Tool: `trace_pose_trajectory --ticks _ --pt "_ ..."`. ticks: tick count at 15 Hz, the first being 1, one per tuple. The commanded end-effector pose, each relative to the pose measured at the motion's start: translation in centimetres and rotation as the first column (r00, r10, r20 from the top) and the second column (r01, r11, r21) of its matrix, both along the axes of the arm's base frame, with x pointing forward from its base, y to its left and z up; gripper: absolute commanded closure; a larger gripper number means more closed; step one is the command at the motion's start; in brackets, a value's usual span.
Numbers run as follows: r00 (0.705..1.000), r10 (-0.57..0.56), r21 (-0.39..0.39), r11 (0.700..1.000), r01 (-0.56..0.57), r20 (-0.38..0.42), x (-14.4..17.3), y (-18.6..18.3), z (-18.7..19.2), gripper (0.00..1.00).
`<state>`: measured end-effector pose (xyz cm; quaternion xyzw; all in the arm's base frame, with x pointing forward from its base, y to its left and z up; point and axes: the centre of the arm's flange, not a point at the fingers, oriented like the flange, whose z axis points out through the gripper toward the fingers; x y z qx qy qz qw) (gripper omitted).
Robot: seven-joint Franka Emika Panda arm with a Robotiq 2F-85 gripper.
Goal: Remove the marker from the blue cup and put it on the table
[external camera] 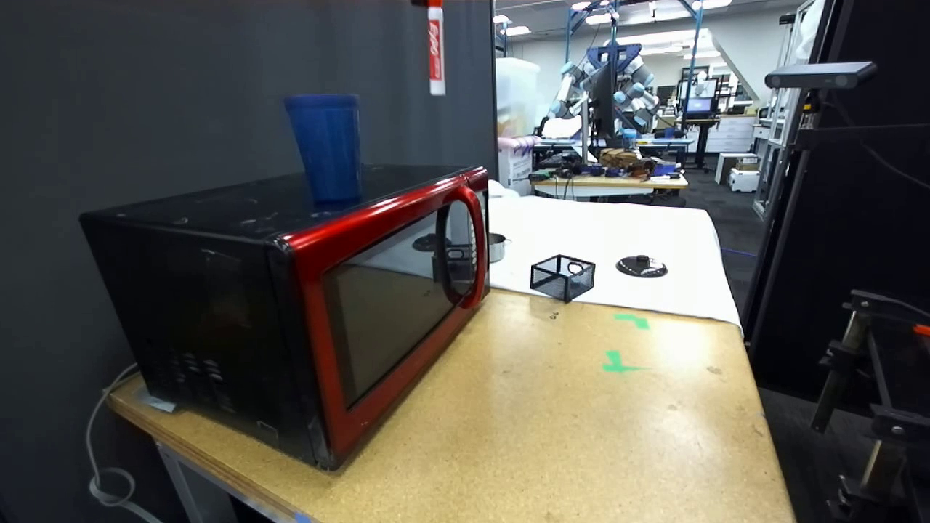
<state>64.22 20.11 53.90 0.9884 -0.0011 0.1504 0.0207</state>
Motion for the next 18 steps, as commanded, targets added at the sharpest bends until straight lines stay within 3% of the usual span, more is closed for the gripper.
trace_pose_trajectory --ticks 1,7,12,18 --pt "0.999 -0.012 0.051 0.999 0.014 -0.04 -4.8 -5.0 -4.7 0.96" --pt "0.99 -0.016 0.154 0.987 0.037 -0.138 -9.7 -10.2 -14.4 0.96" --pt "0.974 0.034 0.229 0.973 0.019 -0.225 -14.2 -10.4 -21.7 0.96" --pt "0.945 0.114 0.279 0.96 -0.026 -0.305 -15.0 -9.3 -27.0 0.96"
